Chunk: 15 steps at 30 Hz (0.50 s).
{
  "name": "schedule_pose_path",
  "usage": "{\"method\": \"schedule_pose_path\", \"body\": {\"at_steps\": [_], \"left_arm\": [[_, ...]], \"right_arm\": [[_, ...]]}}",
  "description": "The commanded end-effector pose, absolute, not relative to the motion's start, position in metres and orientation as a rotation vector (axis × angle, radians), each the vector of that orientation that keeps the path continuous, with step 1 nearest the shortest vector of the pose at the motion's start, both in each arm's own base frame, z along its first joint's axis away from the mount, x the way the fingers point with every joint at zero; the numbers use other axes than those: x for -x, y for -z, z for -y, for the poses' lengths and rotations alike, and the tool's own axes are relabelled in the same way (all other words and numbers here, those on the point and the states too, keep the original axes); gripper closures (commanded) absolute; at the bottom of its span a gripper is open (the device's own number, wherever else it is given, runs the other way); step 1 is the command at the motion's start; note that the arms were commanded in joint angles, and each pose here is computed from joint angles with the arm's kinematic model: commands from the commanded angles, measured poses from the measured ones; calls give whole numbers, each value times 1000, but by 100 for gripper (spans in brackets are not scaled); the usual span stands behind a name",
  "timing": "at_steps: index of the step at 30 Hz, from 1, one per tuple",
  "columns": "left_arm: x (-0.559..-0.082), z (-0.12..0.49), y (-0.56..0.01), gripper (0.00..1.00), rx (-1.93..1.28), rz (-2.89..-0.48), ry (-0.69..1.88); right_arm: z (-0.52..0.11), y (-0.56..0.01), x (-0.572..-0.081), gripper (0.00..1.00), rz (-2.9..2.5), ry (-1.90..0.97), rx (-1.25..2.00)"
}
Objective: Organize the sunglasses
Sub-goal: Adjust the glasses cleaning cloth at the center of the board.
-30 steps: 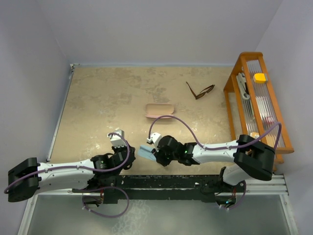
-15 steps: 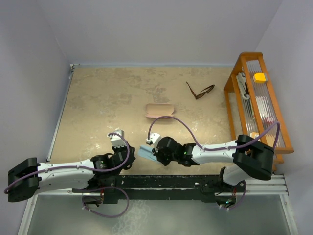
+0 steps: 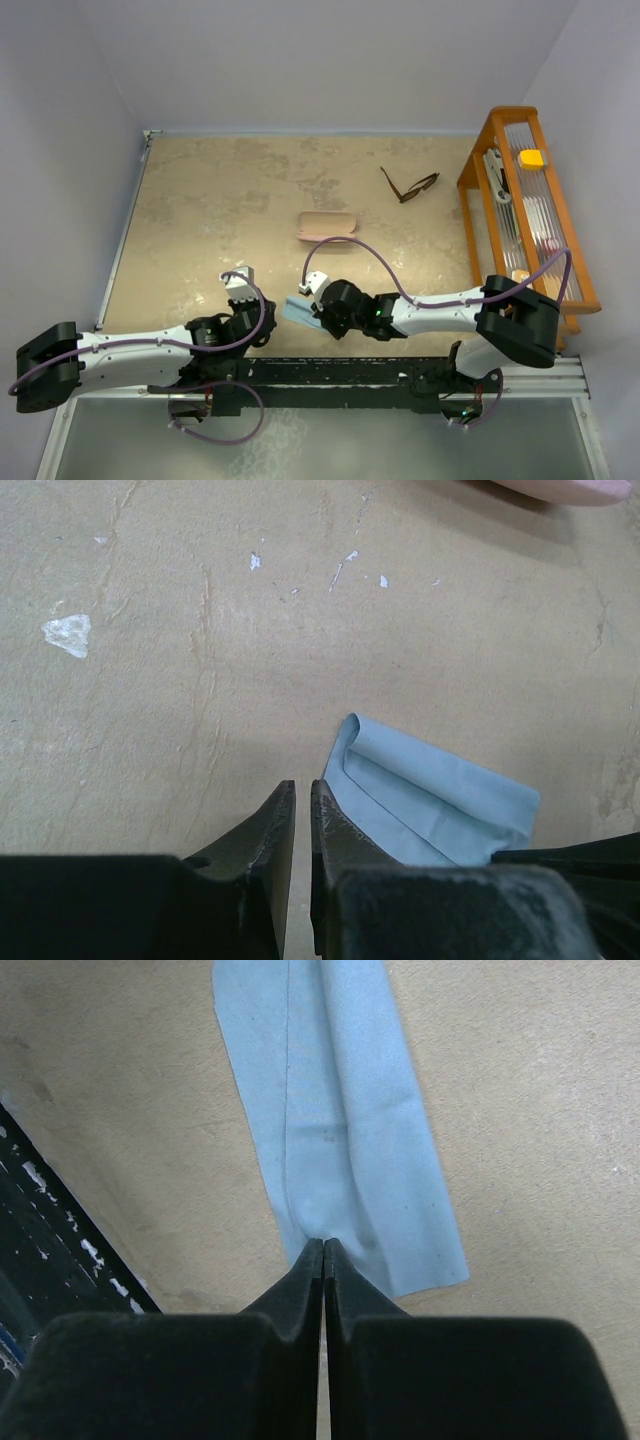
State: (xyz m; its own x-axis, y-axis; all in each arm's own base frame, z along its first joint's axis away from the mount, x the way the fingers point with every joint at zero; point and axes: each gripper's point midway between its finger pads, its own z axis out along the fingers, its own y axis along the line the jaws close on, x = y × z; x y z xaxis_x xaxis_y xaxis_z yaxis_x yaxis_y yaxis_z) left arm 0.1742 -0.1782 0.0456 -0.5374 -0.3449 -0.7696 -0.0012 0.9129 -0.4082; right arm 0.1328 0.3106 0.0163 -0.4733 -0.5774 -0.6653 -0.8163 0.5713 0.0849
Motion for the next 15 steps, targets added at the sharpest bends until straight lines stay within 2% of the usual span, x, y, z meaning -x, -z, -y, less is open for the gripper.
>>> {"method": "schedule_pose_path", "body": {"at_steps": [1, 3, 6, 15], "left_arm": [[-176, 182, -51, 92, 260, -2080, 477], [-176, 182, -51, 92, 260, -2080, 474], [-176, 182, -50, 92, 260, -2080, 478], [-177, 183, -51, 92, 260, -2080, 479]], "right_arm": [[-308, -19, -128, 94, -2244, -520, 1120], [-309, -22, -127, 81, -2240, -531, 1121], [-311, -28, -126, 73, -2231, -551, 1116], [-310, -29, -123, 72, -2229, -572, 1128]]}}
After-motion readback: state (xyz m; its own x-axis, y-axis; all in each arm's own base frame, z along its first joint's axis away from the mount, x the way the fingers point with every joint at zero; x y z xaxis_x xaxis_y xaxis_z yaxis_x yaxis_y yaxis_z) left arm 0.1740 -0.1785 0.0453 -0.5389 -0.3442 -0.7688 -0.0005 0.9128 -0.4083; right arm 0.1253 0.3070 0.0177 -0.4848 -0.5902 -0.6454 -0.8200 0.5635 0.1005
